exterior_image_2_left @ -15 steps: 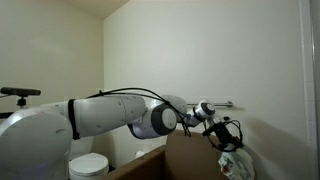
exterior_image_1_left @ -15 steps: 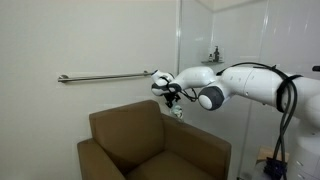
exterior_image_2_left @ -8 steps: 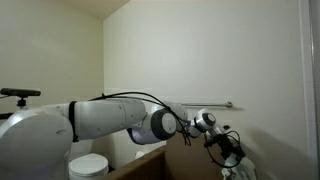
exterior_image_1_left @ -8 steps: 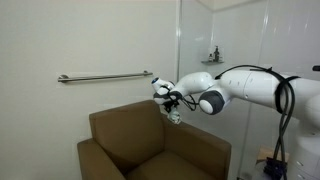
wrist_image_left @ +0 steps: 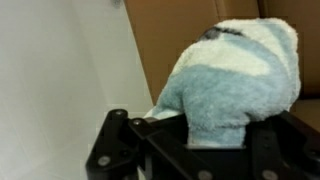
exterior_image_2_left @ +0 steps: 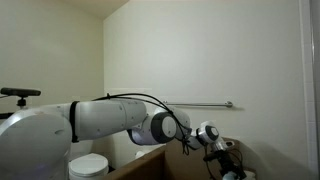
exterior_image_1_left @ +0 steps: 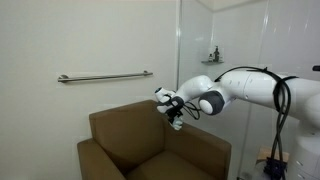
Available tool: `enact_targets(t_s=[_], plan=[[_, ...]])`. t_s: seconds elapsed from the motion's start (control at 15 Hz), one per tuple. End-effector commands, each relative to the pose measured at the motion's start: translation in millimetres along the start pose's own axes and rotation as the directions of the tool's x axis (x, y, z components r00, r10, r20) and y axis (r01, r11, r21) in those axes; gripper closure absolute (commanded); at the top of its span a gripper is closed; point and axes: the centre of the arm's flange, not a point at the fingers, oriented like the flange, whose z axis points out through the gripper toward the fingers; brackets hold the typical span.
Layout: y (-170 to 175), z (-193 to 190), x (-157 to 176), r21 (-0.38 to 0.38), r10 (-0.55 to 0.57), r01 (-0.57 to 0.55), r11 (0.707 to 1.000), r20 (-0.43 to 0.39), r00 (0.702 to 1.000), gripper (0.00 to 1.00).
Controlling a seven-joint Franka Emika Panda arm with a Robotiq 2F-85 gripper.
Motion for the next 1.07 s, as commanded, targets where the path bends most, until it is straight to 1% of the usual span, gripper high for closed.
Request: enact_targets(t_s=[0.0,0.2,0.4,0.53,0.6,0.73,0.8,1.0], plan=[[29,12,-38,0.011,-0.052,0.051,0.999,0.108,0.993,0.95],[52,3,-72,-0.003,-0.066,0.068,0.998,0.209,0.976,0.95],[58,-2,-87,-0.040,-0.061,0.079,0.996,0.338,0.939,0.95],[63,-11,-95,-0.070,-0.056,0.090,0.993,0.391,0.919,0.94],[65,-17,-99,-0.082,-0.057,0.098,0.992,0.402,0.914,0.95],[68,-33,-100,-0.102,-0.066,0.114,0.988,0.390,0.919,0.95],[71,-45,-97,-0.111,-0.072,0.121,0.986,0.366,0.928,0.95],[70,-83,-55,-0.148,-0.067,0.106,0.983,0.246,0.967,0.95]])
